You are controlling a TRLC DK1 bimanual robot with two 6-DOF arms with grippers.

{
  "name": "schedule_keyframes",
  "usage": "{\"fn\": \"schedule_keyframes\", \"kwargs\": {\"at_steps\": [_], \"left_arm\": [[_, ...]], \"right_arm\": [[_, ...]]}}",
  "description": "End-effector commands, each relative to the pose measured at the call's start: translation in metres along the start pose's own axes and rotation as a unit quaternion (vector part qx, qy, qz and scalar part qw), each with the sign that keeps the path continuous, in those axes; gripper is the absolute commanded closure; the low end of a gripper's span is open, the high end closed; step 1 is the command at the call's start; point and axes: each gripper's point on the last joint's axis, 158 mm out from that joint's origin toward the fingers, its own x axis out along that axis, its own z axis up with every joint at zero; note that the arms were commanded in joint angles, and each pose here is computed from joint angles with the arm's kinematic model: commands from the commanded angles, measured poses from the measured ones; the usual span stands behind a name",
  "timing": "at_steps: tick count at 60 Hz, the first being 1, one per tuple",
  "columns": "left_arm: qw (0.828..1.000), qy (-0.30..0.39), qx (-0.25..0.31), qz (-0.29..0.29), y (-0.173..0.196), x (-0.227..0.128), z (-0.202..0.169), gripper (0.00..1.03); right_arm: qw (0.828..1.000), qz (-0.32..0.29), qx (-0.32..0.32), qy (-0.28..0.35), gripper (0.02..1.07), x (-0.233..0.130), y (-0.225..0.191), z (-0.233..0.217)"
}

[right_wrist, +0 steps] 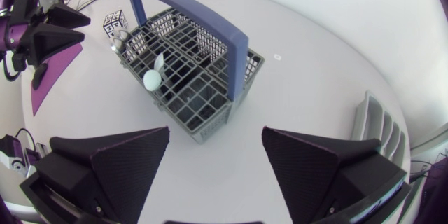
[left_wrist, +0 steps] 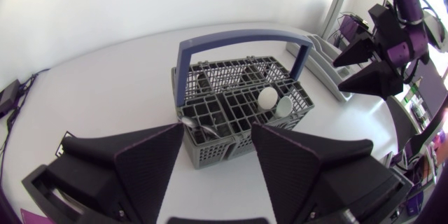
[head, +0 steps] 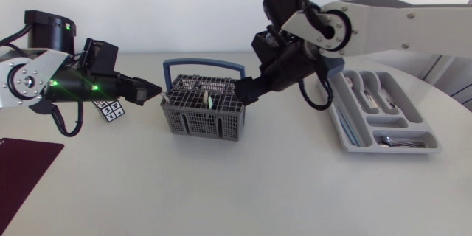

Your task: Transfer all utensils from the basket to the drawer tray.

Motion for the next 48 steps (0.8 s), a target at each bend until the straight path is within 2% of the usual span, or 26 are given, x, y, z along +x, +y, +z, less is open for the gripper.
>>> {"fn": "schedule_keyframes", "kwargs": {"at_steps": [1, 12, 17, 27, 36, 48], "left_arm": [[1.0, 0.013, -0.012, -0.004, 0.006, 0.004, -0.019, 0.35], [0.999, 0.012, -0.034, 0.013, 0.039, 0.008, -0.028, 0.35], [0.998, 0.022, -0.052, 0.021, 0.06, 0.015, -0.041, 0.35], [0.996, 0.049, -0.073, 0.009, 0.075, 0.037, -0.063, 0.35], [0.995, 0.069, -0.076, -0.008, 0.069, 0.06, -0.077, 0.35], [0.996, 0.061, -0.057, -0.028, 0.049, 0.078, -0.071, 0.35]], "right_arm": [[1.0, -0.007, -0.002, 0.006, 0.11, 0.012, 0.018, 0.005], [1.0, -0.013, -0.013, 0.019, 0.12, 0.029, 0.034, 0.003], [0.999, -0.013, -0.014, 0.027, 0.16, 0.033, 0.035, -0.003], [0.999, -0.009, -0.018, 0.03, 0.16, 0.037, 0.042, -0.007], [0.999, -0.008, -0.024, 0.028, 0.16, 0.039, 0.048, -0.006], [0.999, -0.01, -0.026, 0.029, 0.16, 0.04, 0.048, -0.006]]}}
